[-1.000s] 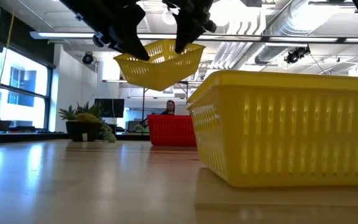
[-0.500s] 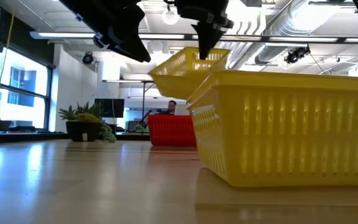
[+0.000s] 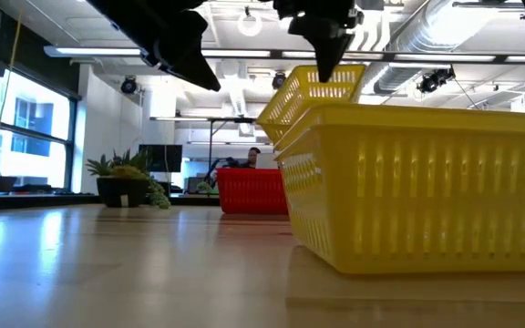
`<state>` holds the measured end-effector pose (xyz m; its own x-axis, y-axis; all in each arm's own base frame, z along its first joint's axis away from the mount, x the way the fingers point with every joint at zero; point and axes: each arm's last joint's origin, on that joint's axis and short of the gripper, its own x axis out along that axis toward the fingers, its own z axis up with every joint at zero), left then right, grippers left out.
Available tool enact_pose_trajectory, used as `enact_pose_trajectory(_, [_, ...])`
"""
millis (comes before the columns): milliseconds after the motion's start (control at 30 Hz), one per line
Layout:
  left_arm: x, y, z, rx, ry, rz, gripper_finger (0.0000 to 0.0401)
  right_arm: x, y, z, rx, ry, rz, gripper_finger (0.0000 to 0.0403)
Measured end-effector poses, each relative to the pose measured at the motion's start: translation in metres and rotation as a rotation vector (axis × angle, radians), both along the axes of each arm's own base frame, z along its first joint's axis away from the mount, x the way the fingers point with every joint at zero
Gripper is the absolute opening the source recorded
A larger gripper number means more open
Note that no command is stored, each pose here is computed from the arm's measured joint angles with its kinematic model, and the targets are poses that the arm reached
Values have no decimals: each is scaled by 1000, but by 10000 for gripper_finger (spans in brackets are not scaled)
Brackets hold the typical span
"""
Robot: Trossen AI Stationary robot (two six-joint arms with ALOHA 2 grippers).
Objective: Stack baskets by color
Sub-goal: Stack the yellow basket on top of the yellow baskets
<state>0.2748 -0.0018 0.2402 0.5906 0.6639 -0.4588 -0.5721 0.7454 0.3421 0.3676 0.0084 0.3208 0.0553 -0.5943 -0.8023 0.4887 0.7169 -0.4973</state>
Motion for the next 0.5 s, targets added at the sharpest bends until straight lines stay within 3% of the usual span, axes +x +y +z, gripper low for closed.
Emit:
enact_pose_trajectory(267, [-3, 0, -4, -15, 56, -19, 147, -11, 7, -5, -51, 10, -7, 0])
enact_pose_trajectory(500, [-7, -1, -8, -62, 86, -11, 145, -39, 4, -5, -63, -16, -82, 0])
